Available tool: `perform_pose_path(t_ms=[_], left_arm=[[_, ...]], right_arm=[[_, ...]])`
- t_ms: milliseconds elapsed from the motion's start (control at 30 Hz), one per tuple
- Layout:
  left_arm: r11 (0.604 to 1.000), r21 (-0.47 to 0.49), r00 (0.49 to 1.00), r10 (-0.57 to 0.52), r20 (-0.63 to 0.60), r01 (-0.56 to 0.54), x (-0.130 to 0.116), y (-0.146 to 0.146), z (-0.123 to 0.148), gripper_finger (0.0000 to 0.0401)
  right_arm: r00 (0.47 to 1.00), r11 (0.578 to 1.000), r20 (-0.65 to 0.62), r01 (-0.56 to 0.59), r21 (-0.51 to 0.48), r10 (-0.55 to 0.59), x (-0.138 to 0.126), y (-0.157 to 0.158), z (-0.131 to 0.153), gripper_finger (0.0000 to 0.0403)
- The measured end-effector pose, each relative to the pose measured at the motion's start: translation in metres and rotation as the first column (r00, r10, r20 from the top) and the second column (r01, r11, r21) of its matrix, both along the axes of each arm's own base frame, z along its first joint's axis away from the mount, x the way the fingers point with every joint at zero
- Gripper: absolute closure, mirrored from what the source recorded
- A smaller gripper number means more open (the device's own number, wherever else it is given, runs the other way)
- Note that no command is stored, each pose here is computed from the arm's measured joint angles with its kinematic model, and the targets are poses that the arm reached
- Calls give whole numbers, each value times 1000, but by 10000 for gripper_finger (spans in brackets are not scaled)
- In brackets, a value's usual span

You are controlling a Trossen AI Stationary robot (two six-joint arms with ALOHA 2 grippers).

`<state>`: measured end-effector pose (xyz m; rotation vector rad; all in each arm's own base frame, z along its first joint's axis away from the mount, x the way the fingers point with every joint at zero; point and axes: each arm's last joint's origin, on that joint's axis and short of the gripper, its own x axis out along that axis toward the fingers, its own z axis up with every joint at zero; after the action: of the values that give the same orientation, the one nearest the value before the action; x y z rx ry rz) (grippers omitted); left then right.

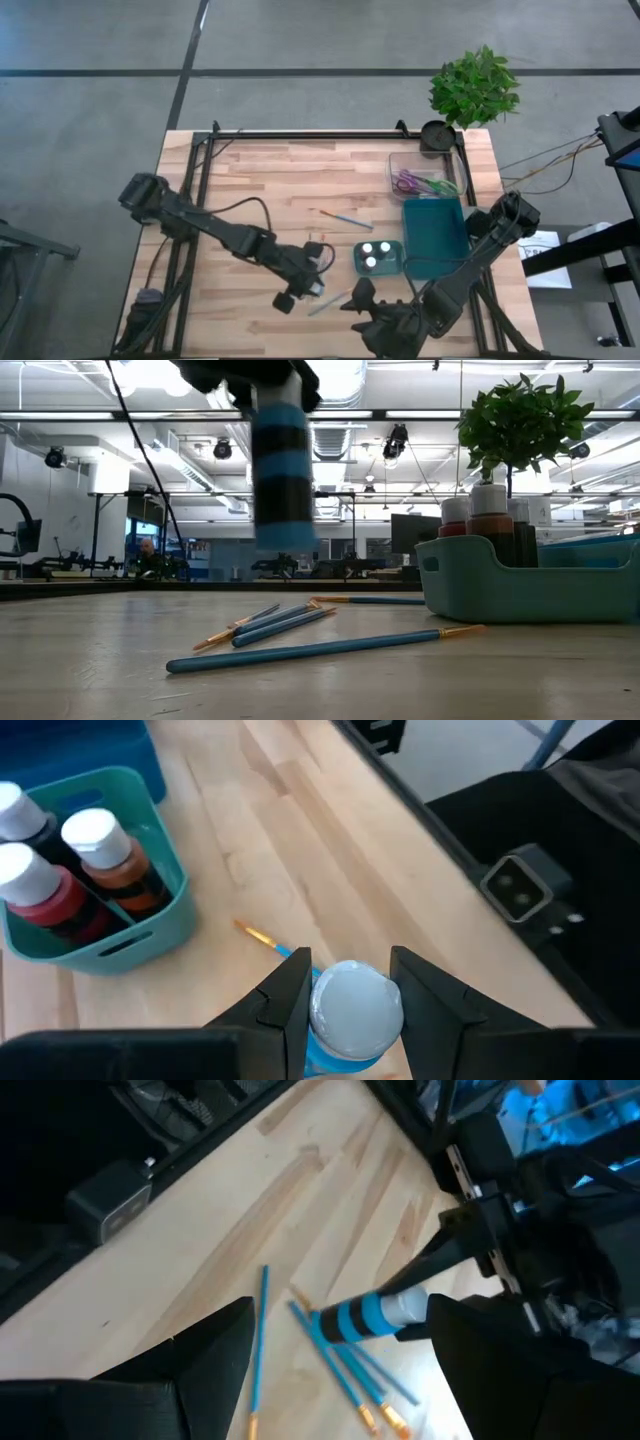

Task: Pick & Place Paint Supplies
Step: Put the blue paint bottle into the green bin

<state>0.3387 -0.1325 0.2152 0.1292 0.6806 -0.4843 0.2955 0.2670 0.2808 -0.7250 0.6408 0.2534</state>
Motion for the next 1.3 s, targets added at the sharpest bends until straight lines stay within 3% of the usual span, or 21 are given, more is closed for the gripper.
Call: perform_pose_path(t_ms=[400, 800, 1000, 1300], left_arm=[[998, 55, 998, -15, -63, 18, 33, -2, -24, 275], [998, 57, 998, -16, -66, 20, 35, -3, -28, 284], [998, 56, 998, -17, -56, 20, 33, -2, -33, 250], [999, 50, 999, -15, -29, 16, 33, -2, -36, 242]], right_arm=[[993, 994, -86, 84, 75, -77, -24, 12, -7, 111], [994, 991, -41, 109, 80, -106, -40, 25, -7, 111], [993, 991, -40, 111, 80, -108, -40, 25, -7, 111], [993, 990, -40, 114, 82, -111, -40, 25, -7, 111]])
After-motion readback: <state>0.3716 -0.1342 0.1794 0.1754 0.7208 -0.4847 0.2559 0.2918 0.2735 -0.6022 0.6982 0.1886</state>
